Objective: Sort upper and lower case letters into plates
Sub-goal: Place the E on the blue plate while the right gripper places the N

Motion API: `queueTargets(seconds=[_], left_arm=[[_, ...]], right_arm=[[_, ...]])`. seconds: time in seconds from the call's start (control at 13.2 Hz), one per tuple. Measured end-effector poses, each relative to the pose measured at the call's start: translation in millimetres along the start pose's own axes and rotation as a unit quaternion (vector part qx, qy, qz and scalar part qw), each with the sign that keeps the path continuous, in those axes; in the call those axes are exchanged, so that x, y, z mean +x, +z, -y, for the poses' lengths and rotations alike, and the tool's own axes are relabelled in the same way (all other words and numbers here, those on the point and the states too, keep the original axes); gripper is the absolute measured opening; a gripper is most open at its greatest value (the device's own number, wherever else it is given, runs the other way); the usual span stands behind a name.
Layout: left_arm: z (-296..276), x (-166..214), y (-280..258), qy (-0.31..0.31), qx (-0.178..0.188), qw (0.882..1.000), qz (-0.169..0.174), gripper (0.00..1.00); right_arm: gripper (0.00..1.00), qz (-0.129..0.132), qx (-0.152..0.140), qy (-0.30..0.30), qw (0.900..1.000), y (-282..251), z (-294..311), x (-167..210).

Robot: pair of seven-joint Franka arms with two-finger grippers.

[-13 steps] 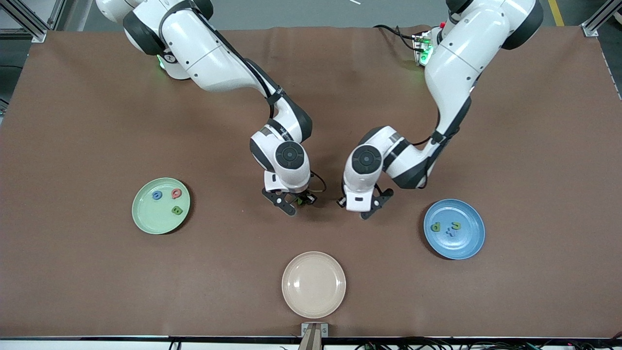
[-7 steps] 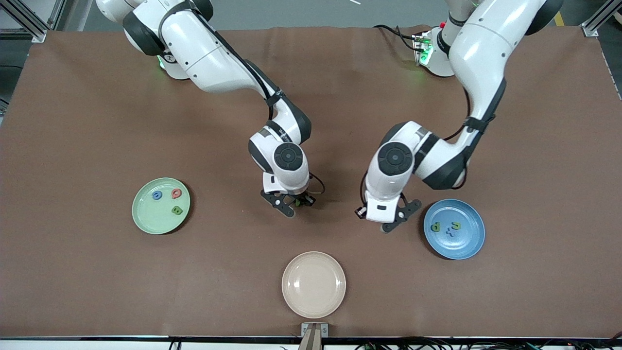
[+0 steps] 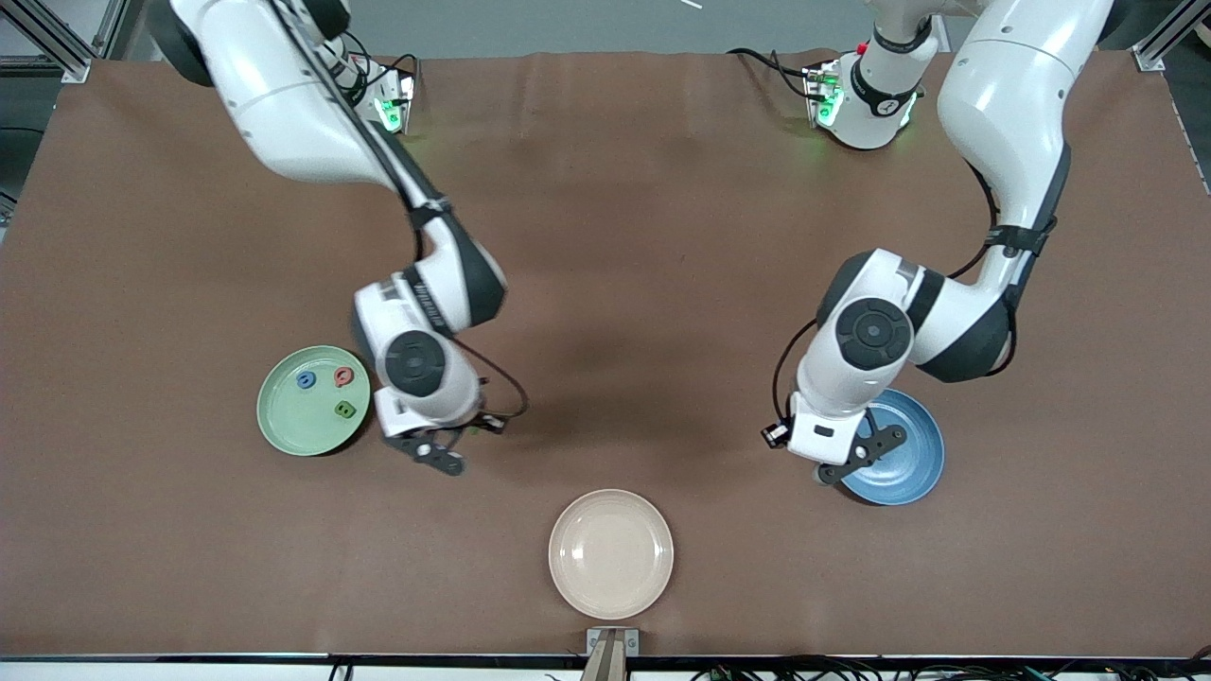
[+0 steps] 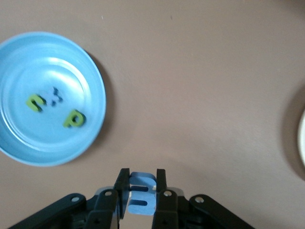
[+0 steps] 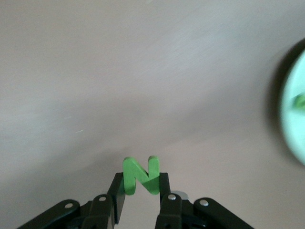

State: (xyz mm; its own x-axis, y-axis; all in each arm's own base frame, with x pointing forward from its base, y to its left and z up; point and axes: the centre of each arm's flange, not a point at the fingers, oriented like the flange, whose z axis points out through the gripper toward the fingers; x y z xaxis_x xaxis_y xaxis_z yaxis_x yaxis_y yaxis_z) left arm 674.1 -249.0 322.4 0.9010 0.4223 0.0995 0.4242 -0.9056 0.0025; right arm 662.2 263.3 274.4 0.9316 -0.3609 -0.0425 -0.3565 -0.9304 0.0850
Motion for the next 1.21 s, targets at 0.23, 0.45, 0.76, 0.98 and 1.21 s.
queueTargets(seconds=[0.23,0.45,0.76,0.98,1.21], left_arm=[[34,34,-2,0.035,0.002,0.999,-0.004,0.26],[64,60,-7,0.057,0.003,0.998,-0.009,0.26],[89,75,-1,0.09,0.011,0.996,-0.003,0.26],[122,87,20,0.134,0.022,0.991,0.017,0.26],[146,101,26,0.164,0.023,0.986,0.022,0.26]], right_arm=[[0.33,0.008,0.001,-0.064,0.998,10,-100,31],[0.33,0.007,0.01,-0.11,0.994,47,-174,47],[0.33,-0.009,0.021,-0.141,0.99,71,-221,60],[0.33,-0.013,0.024,-0.155,0.988,84,-237,59],[0.33,-0.007,0.023,-0.156,0.987,91,-243,58]])
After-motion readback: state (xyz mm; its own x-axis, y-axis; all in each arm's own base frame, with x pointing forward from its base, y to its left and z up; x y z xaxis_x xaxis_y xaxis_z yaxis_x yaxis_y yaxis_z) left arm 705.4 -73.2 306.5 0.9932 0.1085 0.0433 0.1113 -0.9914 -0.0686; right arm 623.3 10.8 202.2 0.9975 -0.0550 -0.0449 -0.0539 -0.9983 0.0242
